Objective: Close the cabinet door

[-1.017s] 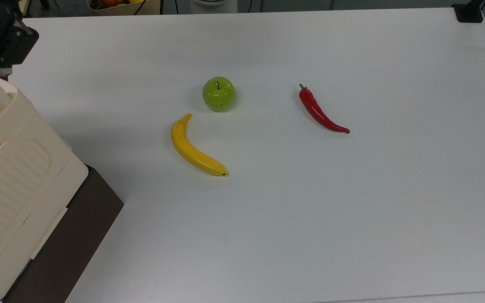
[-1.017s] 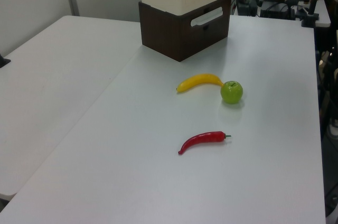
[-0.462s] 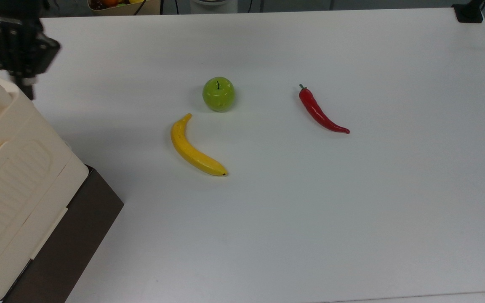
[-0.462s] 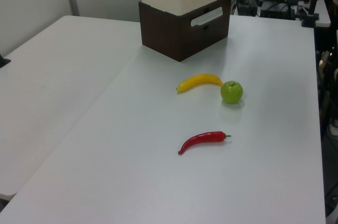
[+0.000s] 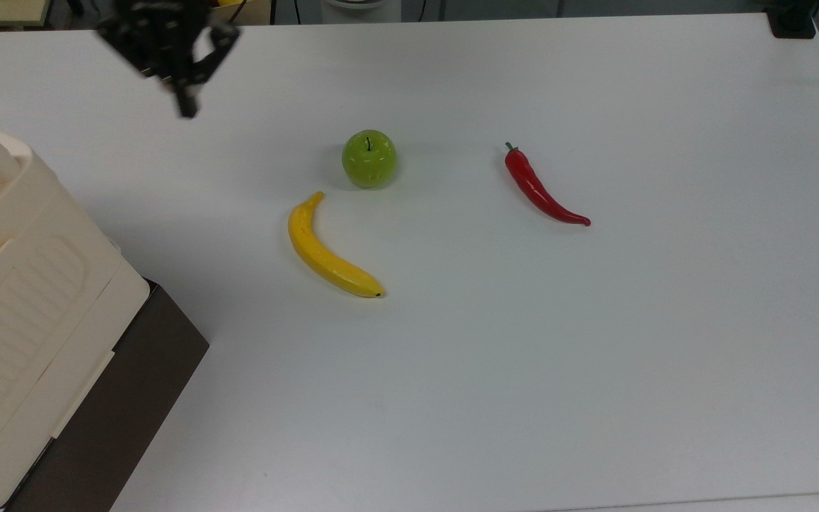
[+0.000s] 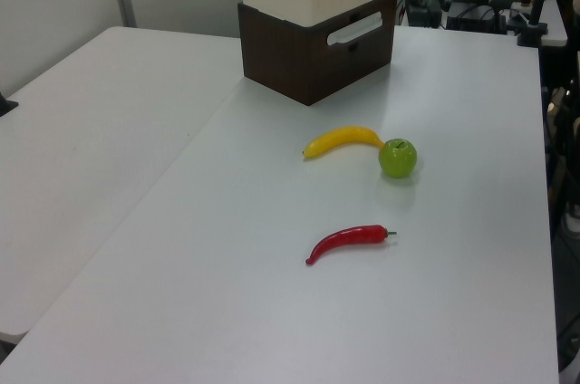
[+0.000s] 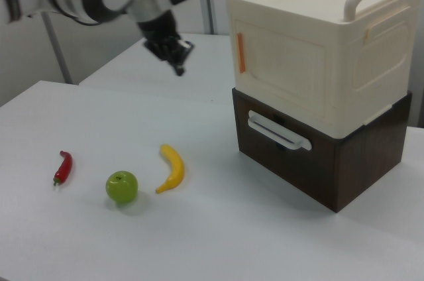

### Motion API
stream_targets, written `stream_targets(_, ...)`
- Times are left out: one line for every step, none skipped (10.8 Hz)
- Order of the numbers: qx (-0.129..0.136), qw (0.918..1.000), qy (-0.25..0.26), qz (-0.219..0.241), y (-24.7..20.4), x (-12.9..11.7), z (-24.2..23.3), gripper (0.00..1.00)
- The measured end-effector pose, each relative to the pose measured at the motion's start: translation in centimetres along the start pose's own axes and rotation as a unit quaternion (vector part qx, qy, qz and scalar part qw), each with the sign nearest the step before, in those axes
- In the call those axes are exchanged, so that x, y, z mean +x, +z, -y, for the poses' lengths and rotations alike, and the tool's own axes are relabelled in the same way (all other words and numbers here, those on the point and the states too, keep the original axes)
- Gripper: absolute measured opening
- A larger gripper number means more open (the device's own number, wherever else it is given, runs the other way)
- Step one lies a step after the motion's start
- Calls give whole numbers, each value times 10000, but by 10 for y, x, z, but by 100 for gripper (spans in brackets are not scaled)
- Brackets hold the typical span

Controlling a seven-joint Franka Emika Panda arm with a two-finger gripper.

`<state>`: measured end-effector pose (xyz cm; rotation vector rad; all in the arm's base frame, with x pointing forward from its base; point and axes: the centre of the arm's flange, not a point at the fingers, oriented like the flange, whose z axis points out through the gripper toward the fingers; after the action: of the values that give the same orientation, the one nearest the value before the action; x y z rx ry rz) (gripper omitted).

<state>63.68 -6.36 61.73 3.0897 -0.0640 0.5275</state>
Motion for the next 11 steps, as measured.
stream_targets(-24, 9992, -235, 319, -7, -10, 25, 1)
stream_targets(-65, 9968, -478, 643, -10, -20, 50, 1)
stream_targets(-87, 9934, -703, 903, -12, -29, 74, 1)
stream_targets(-91, 9899, -915, 1079, -11, -36, 98, 1)
stream_targets(-76, 9860, -1105, 1246, -10, -44, 120, 1)
stream_targets(-75, 9822, -1254, 1399, -9, -51, 137, 1)
stream_targets(-77, 9796, -1325, 1511, -8, -56, 145, 1)
stream_targets(-79, 9784, -1336, 1576, -7, -58, 146, 1)
stream_targets(-83, 9778, -1329, 1618, -4, -60, 145, 1)
stream_targets(-87, 9772, -1323, 1656, -1, -62, 144, 1)
stream_targets(-91, 9771, -1311, 1675, 1, -63, 143, 4)
